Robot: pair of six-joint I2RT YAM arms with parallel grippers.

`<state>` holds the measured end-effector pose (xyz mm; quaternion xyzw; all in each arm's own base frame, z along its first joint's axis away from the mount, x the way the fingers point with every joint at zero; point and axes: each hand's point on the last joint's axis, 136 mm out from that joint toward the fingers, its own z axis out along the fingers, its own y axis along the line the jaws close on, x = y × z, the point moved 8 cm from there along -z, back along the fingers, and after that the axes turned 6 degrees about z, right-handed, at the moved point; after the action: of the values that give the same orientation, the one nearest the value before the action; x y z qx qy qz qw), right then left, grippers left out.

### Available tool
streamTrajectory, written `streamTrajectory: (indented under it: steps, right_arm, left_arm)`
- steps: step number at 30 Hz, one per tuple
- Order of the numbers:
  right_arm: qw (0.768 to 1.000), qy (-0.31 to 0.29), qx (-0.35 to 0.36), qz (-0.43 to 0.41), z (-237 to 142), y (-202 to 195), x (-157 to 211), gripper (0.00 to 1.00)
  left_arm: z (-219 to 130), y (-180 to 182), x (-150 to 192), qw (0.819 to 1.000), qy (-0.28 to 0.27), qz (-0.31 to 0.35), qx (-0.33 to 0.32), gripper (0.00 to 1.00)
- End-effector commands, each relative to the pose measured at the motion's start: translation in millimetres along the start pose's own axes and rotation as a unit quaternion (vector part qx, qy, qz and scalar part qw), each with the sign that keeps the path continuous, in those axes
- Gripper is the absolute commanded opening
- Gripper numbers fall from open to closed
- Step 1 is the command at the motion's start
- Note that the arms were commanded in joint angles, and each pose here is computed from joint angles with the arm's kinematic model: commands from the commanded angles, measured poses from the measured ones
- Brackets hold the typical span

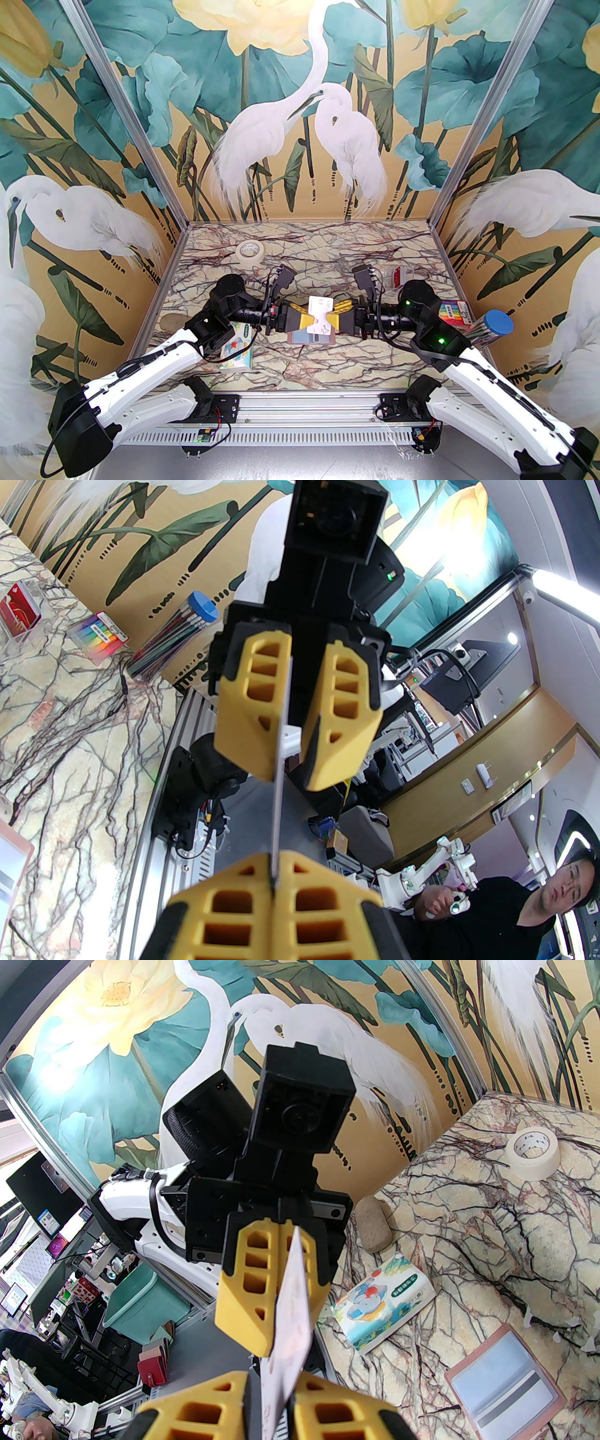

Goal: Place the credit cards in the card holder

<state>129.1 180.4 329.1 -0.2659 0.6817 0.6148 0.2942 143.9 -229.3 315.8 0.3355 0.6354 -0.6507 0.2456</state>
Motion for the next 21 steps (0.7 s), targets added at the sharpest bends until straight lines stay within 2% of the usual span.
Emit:
streamTrajectory:
  steps: [1,11,18,19,21]
  right_arm:
    - [1.000,0.003,-0.008,-0.004,-1,1,5,0.19]
    - [1.000,0.001,-0.011,-0.005,-2,3,5,0.15]
    - [1.000,-0.004,-0.008,-0.002,-1,3,3,0.01]
    - [1.000,-0.005,-0.004,0.000,-1,2,3,0.00]
    - [1.000,-0.006,0.009,0.004,-1,0,2,0.00]
  left_arm:
    - [0,-1,0,1.000,-0.008,0.004,0.002,0.00]
    - [0,0,1,1.000,-0.008,0.000,0.002,0.00]
    - [0,3,3,1.000,-0.011,-0.003,-0.007,0.01]
    - [-1,5,4,1.000,-0.013,-0.004,-0.014,0.07]
    - [-3,10,5,0.999,-0.021,-0.011,-0.049,0.35]
